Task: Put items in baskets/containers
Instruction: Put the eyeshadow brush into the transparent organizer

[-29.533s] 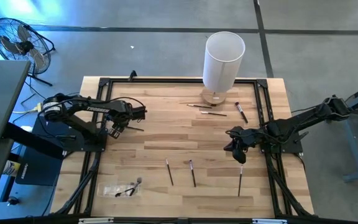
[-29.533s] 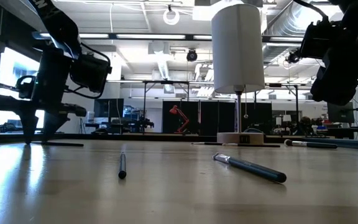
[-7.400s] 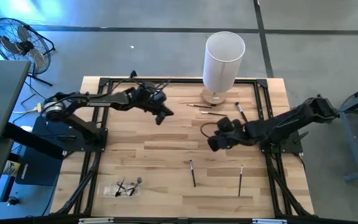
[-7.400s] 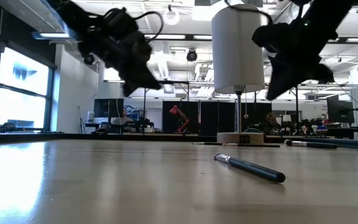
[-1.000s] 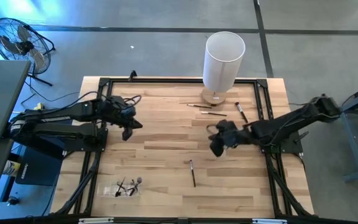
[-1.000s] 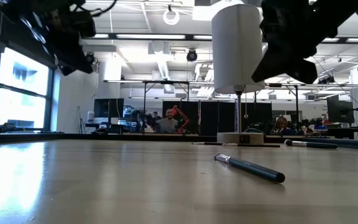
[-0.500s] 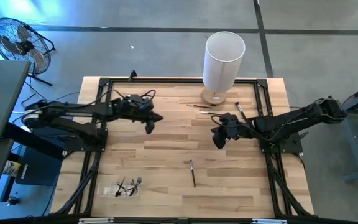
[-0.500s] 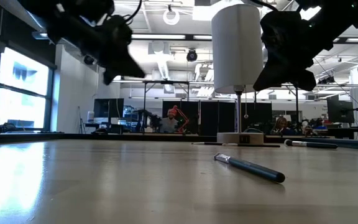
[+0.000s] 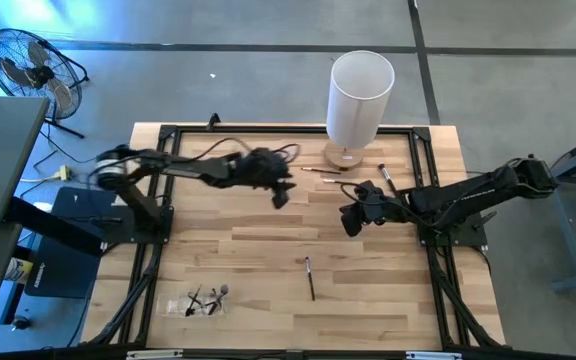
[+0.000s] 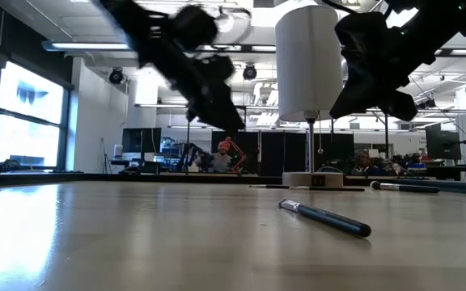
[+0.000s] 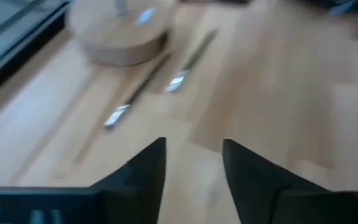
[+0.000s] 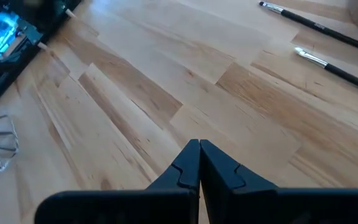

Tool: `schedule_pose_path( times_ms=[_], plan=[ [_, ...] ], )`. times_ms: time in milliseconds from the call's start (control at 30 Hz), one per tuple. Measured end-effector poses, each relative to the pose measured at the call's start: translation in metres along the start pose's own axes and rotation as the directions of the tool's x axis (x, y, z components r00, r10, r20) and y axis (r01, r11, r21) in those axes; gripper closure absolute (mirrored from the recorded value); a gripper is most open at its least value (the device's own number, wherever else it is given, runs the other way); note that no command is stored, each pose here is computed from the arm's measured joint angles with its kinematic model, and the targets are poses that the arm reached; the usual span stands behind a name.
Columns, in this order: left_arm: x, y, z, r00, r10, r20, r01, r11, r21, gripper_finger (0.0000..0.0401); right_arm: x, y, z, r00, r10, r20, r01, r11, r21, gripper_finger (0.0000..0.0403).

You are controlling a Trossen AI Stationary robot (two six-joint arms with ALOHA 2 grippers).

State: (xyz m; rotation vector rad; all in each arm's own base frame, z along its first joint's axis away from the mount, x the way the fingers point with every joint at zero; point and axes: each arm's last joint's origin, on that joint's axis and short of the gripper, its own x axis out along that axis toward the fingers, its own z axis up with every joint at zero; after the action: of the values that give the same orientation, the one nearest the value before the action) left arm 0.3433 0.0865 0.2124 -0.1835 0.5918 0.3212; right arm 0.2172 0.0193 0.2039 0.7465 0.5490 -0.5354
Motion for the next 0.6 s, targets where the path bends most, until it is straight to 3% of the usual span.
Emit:
schedule_pose_path(
  times_ms=[133, 200, 300, 433, 600],
  plan=[
    [0.026, 0.001, 0.025, 0.969, 0.178, -0.172, -0.170, 0.984, 0.061, 0.0213, 0.000, 0.000, 0.000, 1.000, -0.002, 0.003, 0.002, 0.999, 0.041, 0.0399],
    [0.037, 0.005, 0.039, 0.945, 0.211, -0.251, -0.189, 0.976, 0.109, 0.0207, 0.000, 0.000, 0.000, 1.000, -0.002, 0.002, 0.002, 0.999, 0.051, 0.0399],
    [0.054, 0.016, 0.057, 0.922, 0.185, -0.339, -0.151, 0.981, 0.123, 0.0206, 0.000, 0.000, 0.000, 1.000, -0.002, 0.002, 0.002, 0.998, 0.059, 0.0401],
    [0.073, 0.037, 0.071, 0.895, 0.093, -0.435, -0.075, 0.995, 0.060, 0.0207, 0.000, 0.000, 0.000, 1.000, -0.002, 0.002, 0.002, 0.997, 0.083, 0.0400],
    [0.086, 0.059, 0.080, 0.887, 0.044, -0.460, -0.042, 0.999, 0.014, 0.0208, 0.000, 0.000, 0.000, 1.000, 0.000, 0.000, 0.000, 0.996, 0.085, 0.0400]
  ],
)
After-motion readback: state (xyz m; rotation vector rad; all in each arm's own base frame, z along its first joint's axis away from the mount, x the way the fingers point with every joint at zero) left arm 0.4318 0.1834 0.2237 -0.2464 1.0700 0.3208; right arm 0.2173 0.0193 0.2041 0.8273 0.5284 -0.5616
